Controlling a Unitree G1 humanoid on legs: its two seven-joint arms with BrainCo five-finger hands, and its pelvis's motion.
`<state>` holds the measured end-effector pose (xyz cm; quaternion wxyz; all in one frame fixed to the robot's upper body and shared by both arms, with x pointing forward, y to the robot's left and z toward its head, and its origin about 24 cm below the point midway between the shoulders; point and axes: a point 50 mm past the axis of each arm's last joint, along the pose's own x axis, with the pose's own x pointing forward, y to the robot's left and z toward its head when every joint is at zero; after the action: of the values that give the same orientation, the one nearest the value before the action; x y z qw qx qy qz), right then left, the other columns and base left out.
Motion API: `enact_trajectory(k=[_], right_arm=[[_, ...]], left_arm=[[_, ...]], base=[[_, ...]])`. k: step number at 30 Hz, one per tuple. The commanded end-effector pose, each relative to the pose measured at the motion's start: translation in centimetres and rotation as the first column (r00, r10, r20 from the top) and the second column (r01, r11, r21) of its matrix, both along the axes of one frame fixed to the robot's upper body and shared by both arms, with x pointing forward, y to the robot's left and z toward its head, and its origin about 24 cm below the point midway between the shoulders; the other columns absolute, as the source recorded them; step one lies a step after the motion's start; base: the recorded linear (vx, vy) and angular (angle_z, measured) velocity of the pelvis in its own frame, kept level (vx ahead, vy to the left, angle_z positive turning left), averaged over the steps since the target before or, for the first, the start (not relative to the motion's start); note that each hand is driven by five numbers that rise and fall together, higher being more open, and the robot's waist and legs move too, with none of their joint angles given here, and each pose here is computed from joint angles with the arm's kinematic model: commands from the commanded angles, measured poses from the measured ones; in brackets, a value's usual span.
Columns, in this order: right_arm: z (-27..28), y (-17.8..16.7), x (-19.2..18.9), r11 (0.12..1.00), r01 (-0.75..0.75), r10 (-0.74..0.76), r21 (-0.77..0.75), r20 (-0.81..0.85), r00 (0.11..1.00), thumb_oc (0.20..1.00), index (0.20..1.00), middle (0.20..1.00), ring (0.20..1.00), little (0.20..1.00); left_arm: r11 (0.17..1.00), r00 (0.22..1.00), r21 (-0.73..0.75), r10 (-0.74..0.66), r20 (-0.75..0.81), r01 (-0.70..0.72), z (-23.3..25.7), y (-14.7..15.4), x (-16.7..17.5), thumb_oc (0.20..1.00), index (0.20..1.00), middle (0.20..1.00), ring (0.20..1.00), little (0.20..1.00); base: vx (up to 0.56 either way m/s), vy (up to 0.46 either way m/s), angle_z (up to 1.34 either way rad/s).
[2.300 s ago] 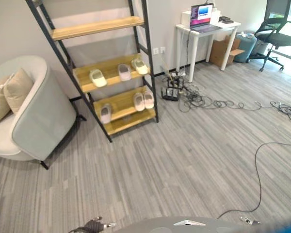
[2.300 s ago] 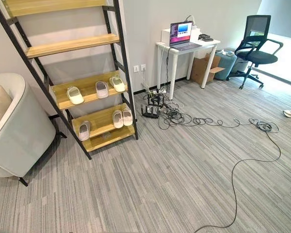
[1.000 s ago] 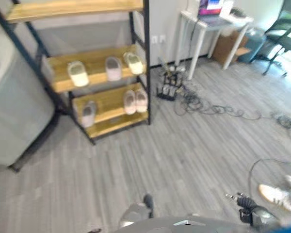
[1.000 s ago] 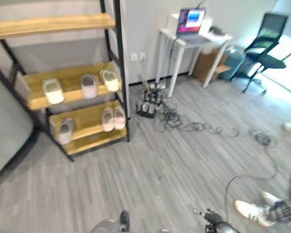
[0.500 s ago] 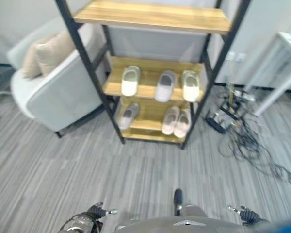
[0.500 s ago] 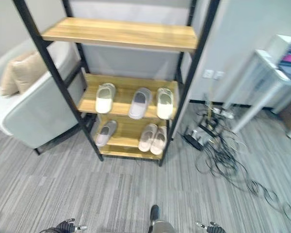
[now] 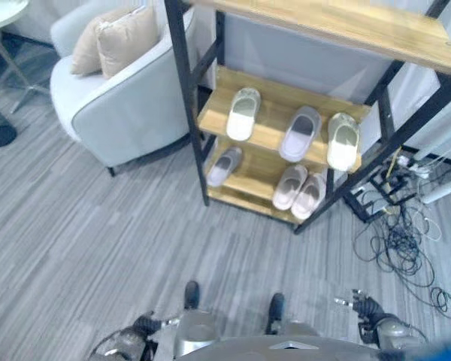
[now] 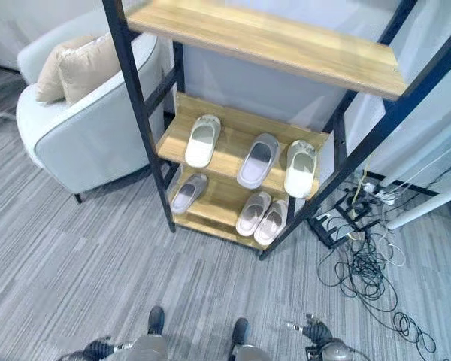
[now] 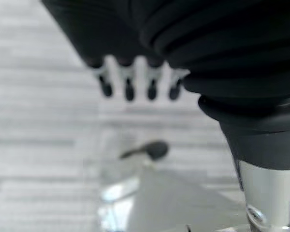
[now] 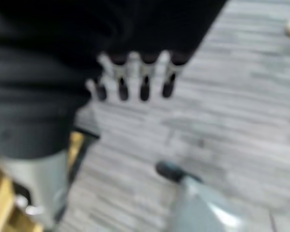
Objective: Arrange the slippers neatly on the shoe rack.
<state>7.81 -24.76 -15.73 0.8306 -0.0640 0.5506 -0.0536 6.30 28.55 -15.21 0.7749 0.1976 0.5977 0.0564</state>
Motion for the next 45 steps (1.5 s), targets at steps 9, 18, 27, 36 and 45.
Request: enact_trajectory(k=[9, 18, 27, 36, 45], right_arm=[[2.0, -2.2, 4.6, 0.998, -0.024, 0.031, -0.055, 0.137, 0.990, 1.000, 1.000, 1.000, 1.000, 1.000], [3.8, -2.4, 7.2, 0.984, -0.115, 0.147, -0.134, 0.261, 0.954, 1.000, 1.000, 1.000, 1.000, 1.000], [6.4, -3.2, 9.4, 0.944, -0.206, 0.291, -0.256, 0.360, 0.886, 1.000, 1.000, 1.000, 1.000, 1.000], [6.1, -1.2, 10.0, 0.956, -0.233, 0.285, -0.177, 0.392, 0.875, 1.000, 1.000, 1.000, 1.000, 1.000], [6.9, 0.3, 11.4, 0.921, -0.329, 0.388, -0.208, 0.420, 0.820, 1.000, 1.000, 1.000, 1.000, 1.000]], left_arm=[[0.997, 0.996, -0.014, -0.074, 0.049, 0.074, 0.2, -0.7, 2.2, 1.000, 1.000, 1.000, 1.000, 1.000], [0.997, 0.996, -0.029, -0.077, 0.038, 0.078, -0.1, -1.3, 1.5, 1.000, 1.000, 1.000, 1.000, 1.000], [0.996, 0.997, -0.074, -0.043, 0.063, 0.047, -0.7, -3.1, 1.4, 1.000, 1.000, 1.000, 1.000, 1.000], [0.997, 0.997, -0.040, -0.062, -0.048, 0.060, -1.0, -2.5, -0.8, 1.000, 1.000, 1.000, 1.000, 1.000], [0.991, 0.991, -0.019, -0.130, 0.027, 0.130, -0.4, -2.3, 2.0, 1.000, 1.000, 1.000, 1.000, 1.000]], base=[[0.12, 0.150, -0.14], [0.20, -0.136, 0.13], [0.12, -0.214, 0.18], [0.31, 0.110, -0.45], [0.10, 0.256, -0.43]])
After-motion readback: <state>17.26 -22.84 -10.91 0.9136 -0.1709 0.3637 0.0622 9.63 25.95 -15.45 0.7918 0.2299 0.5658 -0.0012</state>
